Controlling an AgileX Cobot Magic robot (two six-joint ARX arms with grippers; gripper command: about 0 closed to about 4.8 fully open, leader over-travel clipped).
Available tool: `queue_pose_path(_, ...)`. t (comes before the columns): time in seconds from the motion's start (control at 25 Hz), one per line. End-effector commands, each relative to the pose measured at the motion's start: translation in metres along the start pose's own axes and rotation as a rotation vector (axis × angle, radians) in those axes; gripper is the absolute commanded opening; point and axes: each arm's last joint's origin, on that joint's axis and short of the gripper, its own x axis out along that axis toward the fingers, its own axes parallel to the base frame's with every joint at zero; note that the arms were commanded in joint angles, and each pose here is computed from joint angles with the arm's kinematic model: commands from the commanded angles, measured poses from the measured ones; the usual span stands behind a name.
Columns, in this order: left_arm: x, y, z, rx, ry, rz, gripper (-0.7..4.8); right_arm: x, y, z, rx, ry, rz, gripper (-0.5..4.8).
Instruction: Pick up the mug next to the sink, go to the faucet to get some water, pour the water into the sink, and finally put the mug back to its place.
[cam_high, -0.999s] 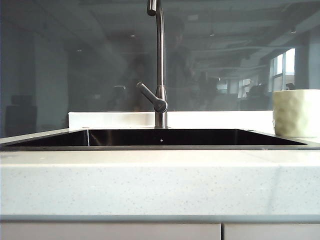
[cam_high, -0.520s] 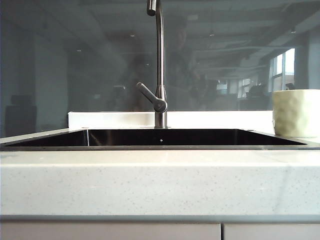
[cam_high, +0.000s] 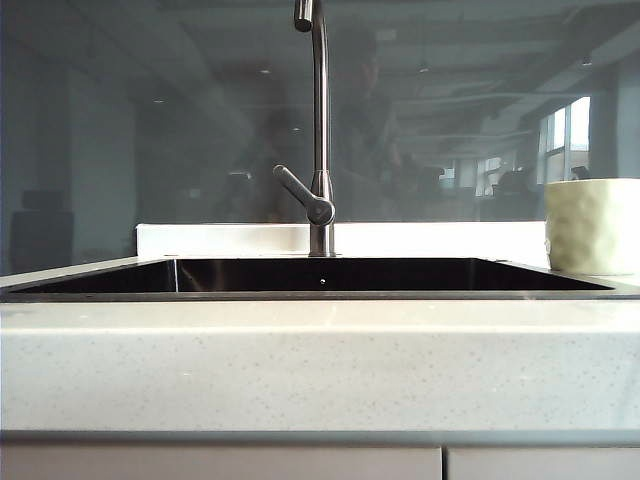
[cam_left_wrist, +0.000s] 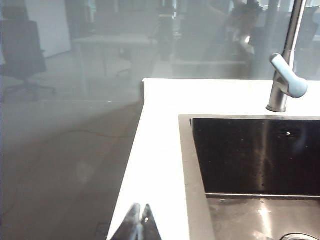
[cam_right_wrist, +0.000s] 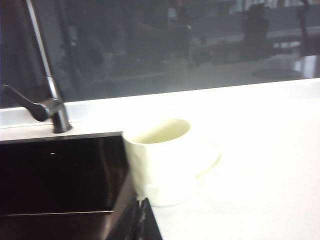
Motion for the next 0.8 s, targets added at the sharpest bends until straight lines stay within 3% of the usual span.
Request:
queue_pose_path(0.04, -0.0001, 0.0002, 0.0014, -0.003, -0.007, 0.001, -0.02, -0.0003, -0.0054, -0.0038, -0.01, 0.03, -0.056, -0.06)
queue_pose_path(0.8, -0.0001, 0.0002, 0.0014, -0.003, -0.007, 0.001, -0.02, -0.0002, -0.0023, 0.0007, -0.063, -0.014, 0.001, -0.06)
